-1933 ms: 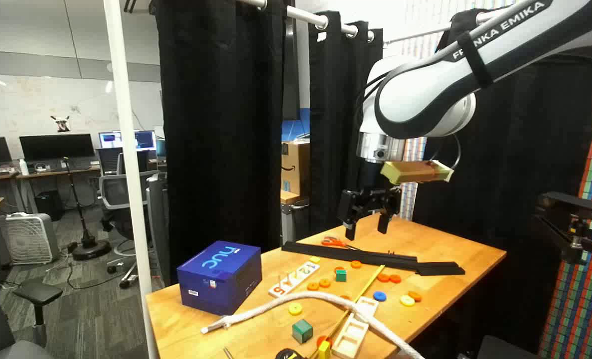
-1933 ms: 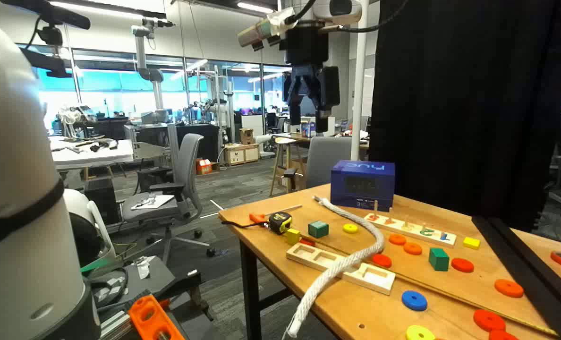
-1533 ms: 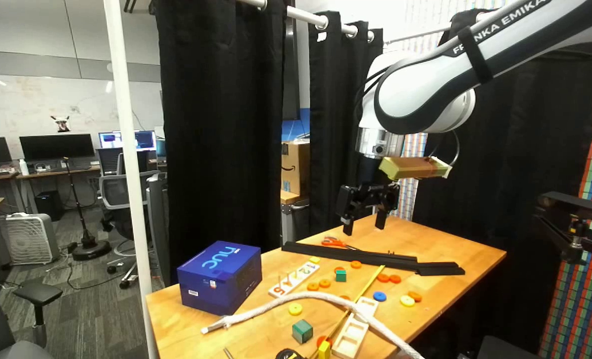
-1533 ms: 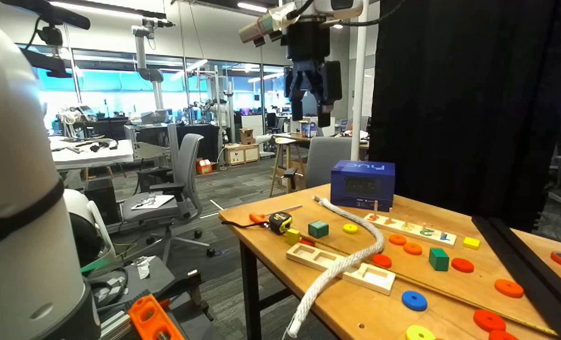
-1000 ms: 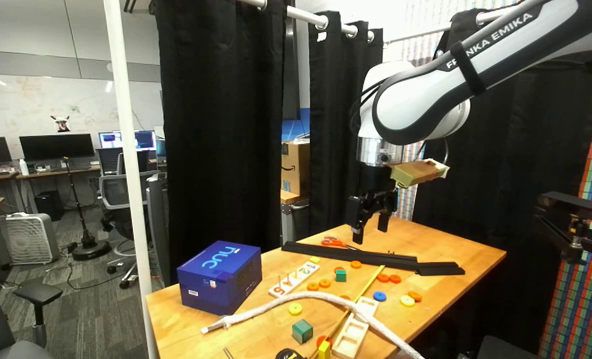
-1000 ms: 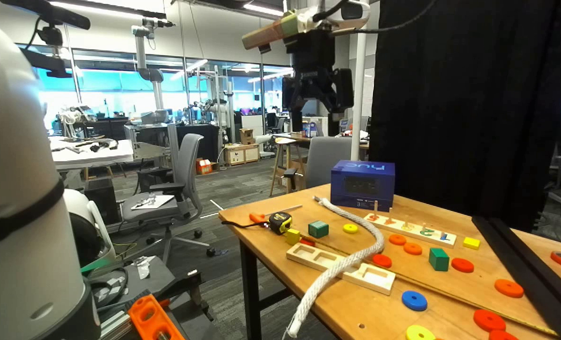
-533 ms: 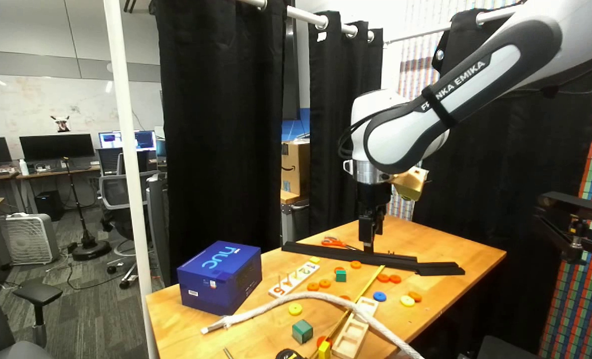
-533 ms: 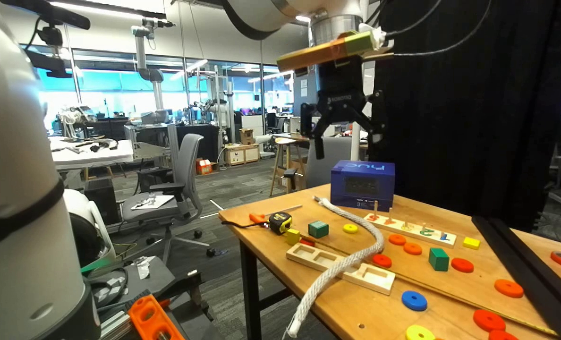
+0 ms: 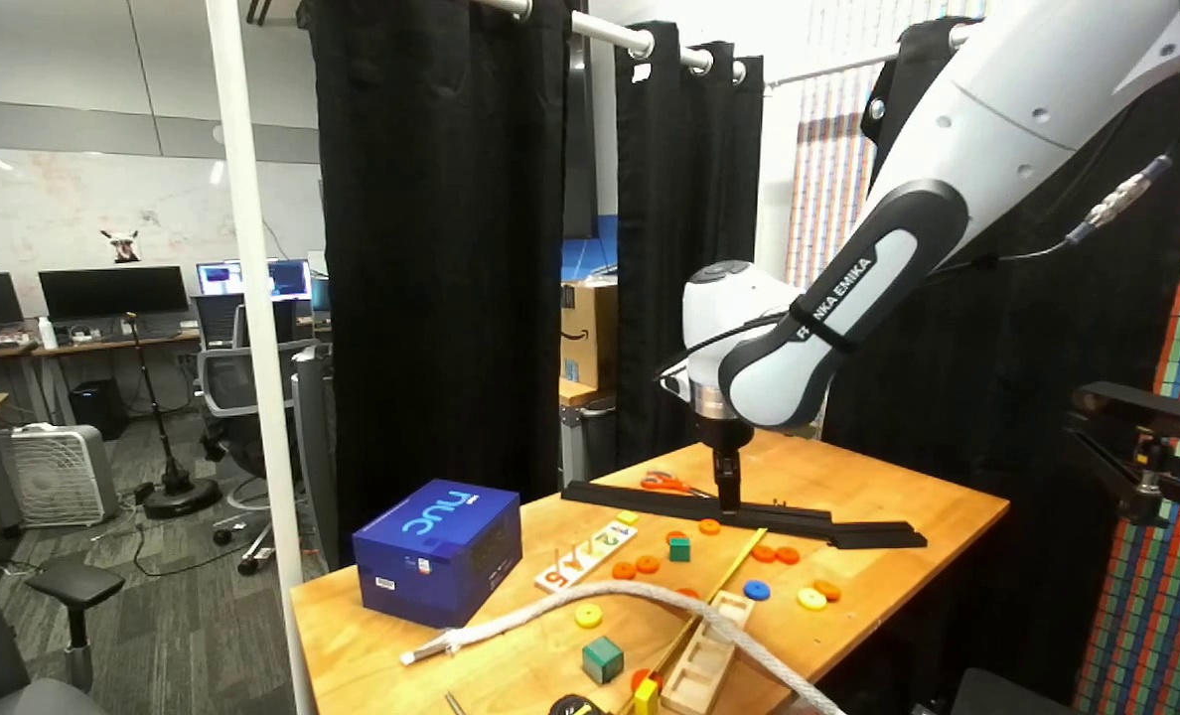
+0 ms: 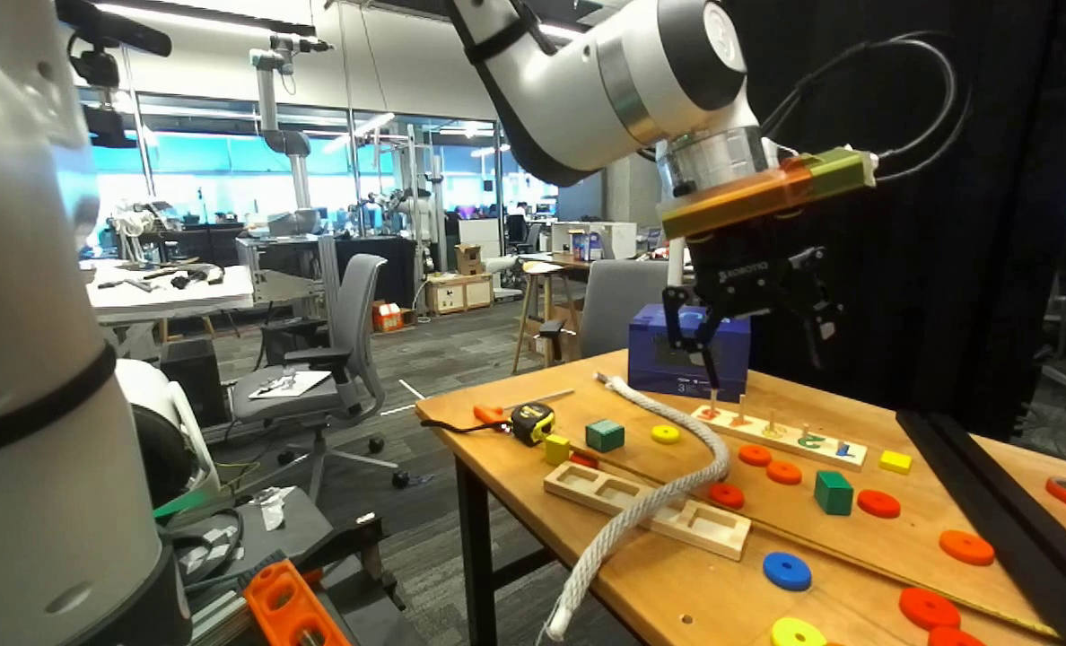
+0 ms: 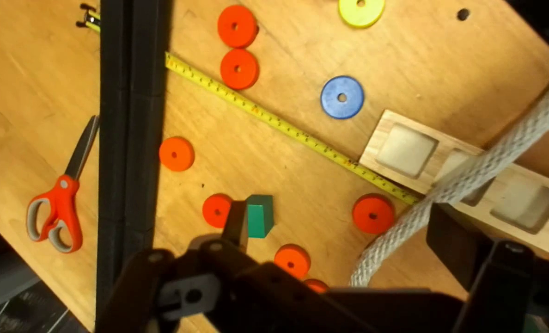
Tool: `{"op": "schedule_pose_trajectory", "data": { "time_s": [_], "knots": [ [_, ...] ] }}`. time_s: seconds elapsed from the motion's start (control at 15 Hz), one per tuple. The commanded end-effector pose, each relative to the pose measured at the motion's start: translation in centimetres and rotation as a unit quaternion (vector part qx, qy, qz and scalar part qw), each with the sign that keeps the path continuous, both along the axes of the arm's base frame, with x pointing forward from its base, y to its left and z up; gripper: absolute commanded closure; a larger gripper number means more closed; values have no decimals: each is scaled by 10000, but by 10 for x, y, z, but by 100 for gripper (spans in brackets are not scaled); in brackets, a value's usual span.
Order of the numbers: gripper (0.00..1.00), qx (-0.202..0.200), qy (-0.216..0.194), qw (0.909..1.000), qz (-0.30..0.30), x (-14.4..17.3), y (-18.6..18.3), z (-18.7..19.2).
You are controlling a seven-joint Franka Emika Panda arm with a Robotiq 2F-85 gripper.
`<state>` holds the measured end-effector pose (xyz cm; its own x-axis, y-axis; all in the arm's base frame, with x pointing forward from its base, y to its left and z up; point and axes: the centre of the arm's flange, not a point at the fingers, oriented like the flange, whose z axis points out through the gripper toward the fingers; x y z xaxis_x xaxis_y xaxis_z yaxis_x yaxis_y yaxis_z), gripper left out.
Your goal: Put the green cube on the wooden pallet
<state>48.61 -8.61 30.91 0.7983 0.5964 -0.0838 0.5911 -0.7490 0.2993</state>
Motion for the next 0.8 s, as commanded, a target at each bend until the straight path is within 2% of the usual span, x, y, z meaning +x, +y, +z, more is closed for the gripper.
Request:
{"op": "schedule_pose_trajectory", "data": {
  "time_s": [0.0,0.27,0.53,0.73],
  "knots": [
    [0,229,-266,9986,385,41,-27,-28],
    [0,755,-515,9951,384,56,-47,-60],
    [0,1131,-457,9918,394,68,-54,-87],
    [0,1262,-424,9900,462,79,-58,-96]
  ]
}}
